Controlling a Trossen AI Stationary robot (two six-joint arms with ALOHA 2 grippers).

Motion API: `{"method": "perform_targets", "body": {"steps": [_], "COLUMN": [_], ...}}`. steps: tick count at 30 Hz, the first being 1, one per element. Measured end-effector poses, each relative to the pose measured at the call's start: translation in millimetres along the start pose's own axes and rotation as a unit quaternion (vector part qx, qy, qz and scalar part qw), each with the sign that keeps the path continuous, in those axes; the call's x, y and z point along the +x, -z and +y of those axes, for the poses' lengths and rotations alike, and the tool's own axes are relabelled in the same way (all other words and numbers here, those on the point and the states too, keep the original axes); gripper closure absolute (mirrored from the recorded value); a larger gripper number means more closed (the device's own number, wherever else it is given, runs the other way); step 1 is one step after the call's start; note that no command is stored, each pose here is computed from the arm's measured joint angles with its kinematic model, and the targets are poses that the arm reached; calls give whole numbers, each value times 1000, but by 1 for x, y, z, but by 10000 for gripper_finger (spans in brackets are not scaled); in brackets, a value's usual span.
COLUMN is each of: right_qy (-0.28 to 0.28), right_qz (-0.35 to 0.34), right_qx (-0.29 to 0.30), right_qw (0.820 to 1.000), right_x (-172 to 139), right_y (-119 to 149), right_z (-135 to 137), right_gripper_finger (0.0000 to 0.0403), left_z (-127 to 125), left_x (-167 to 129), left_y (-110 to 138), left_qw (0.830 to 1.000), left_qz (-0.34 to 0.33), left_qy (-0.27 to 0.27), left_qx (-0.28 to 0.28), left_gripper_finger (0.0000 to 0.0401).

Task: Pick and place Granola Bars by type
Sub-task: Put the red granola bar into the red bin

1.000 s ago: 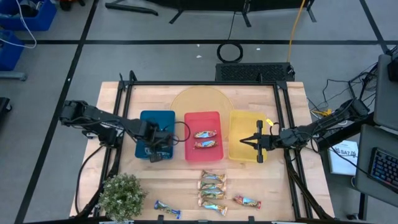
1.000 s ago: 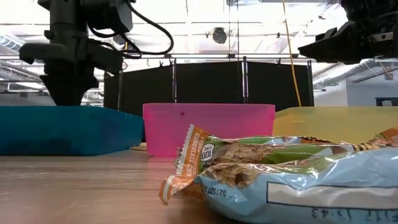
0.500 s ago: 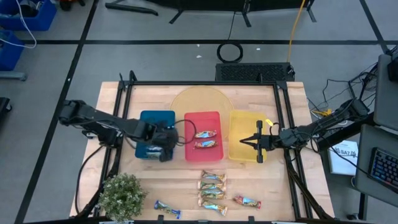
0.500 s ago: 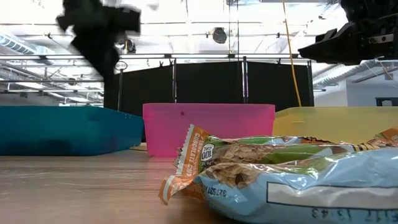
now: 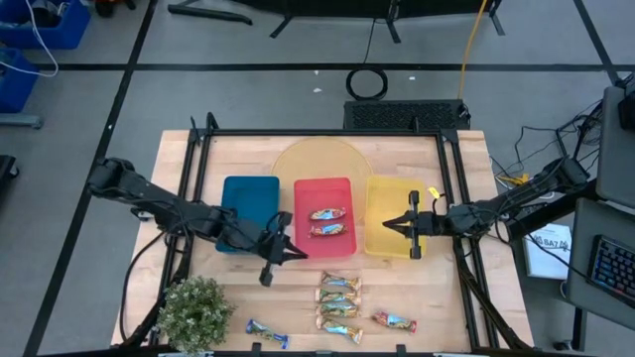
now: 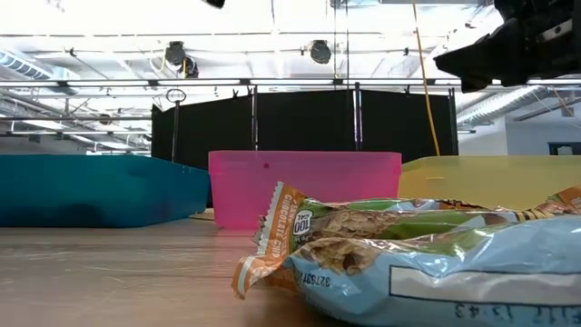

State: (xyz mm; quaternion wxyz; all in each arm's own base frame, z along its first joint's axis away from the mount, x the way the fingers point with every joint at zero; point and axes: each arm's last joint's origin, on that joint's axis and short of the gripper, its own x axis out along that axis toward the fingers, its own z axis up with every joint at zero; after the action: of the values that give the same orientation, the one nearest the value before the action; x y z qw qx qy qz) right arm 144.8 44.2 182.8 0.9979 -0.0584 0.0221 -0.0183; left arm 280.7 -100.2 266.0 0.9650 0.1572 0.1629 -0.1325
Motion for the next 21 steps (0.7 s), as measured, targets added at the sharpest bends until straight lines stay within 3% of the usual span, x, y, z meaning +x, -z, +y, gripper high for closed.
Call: {"method": "perform_targets", "body": {"steps": [5, 7, 10, 15, 21], "right_qy": [8, 11, 25, 42, 55], "right_qz": [4, 10, 71, 197, 342], "right_qx": [11, 13, -4, -43, -51], "right_qw": [1000, 1000, 997, 979, 937], "right_x": [3, 8, 22, 52, 86], "right_y": [-5, -17, -41, -90, -125], "right_z": [1, 3, 12, 41, 89], "right_gripper_finger": [403, 403, 403, 403, 403], "left_z": [-9, -12, -9, -6, 3], "left_x": [-3, -6, -15, -26, -42], "left_y": [45, 66, 91, 108, 89], "left_qw": [998, 997, 994, 990, 979], "left_qz": [-45, -66, -100, -116, -152], "left_qy": [1, -3, -35, -77, -135], "left_qx": [43, 43, 32, 19, -1], "left_gripper_finger": [387, 395, 391, 397, 383]}}
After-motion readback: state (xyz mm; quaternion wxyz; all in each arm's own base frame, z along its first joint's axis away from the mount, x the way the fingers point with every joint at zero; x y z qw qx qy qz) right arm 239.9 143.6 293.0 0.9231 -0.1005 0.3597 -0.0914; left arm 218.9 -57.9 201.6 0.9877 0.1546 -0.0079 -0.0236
